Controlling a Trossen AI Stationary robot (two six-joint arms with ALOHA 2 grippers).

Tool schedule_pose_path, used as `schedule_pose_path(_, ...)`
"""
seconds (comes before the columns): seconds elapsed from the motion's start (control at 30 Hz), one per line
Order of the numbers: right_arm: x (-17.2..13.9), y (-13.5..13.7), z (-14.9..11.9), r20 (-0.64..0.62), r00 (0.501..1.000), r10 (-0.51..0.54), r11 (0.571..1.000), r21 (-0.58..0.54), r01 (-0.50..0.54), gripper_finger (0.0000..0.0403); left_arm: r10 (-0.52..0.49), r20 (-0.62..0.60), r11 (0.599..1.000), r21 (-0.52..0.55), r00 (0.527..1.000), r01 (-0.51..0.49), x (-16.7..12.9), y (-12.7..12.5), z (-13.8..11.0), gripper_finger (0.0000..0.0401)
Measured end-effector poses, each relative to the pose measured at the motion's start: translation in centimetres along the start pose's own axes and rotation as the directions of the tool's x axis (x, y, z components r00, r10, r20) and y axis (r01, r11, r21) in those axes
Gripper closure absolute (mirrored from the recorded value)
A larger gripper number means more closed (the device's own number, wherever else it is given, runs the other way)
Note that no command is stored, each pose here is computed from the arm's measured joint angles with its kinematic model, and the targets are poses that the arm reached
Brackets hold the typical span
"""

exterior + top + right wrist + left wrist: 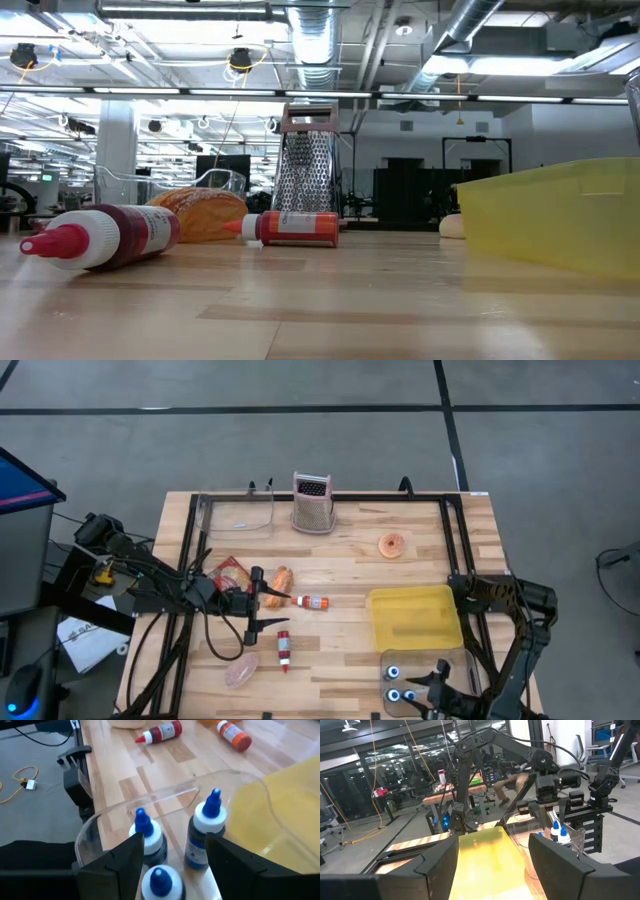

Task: Pick & Place Food Item
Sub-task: Put the orange food coloring bottle into the bottom transparent bin

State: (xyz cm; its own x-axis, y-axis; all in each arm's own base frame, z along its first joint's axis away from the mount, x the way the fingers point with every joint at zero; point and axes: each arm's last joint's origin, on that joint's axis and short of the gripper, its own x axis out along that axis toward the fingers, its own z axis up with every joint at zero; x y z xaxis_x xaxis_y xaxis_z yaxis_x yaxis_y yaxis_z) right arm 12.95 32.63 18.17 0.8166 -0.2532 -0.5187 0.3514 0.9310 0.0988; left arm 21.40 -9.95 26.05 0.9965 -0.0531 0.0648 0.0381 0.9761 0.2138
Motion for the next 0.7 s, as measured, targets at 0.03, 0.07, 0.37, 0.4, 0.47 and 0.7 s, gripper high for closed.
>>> schedule_pose_path(0.03,-0.2,-0.1,0.3,0.005,1.000,0.004,1.000,-0.004,-0.004,0.0200,-0.001,-0.002,1.000,0.001,1.000,0.001,0.0,0.0,0.0,0.0165)
schedule_pose_path(0.07,-0.4,-0.1,0.6,0.010,1.000,0.011,1.000,-0.007,-0.011,0.0200,-0.002,-0.005,1.000,0.003,1.000,0.002,0.0,0.0,-0.1,0.0165)
schedule_pose_path(0.37,-2.3,-1.5,5.9,0.121,0.991,0.059,0.988,-0.150,-0.040,0.0200,-0.002,-0.042,1.000,0.019,0.999,0.003,0.0,-0.1,-0.4,0.0165)
schedule_pose_path(0.4,-2.3,-1.7,6.7,0.129,0.990,0.056,0.984,-0.176,-0.033,0.0200,-0.004,-0.058,1.000,0.027,0.998,0.006,0.0,-0.1,-0.6,0.0165)
schedule_pose_path(0.47,-2.1,-2.2,8.3,0.135,0.990,0.043,0.976,-0.218,-0.012,0.0200,0.004,-0.091,1.000,0.030,0.996,-0.001,0.0,-0.1,-0.9,0.0165)
schedule_pose_path(0.7,1.4,-4.1,13.3,0.026,0.999,-0.036,0.934,-0.355,0.043,0.0200,0.112,-0.217,0.993,0.054,0.970,-0.102,-0.1,0.3,-2.2,0.0165)
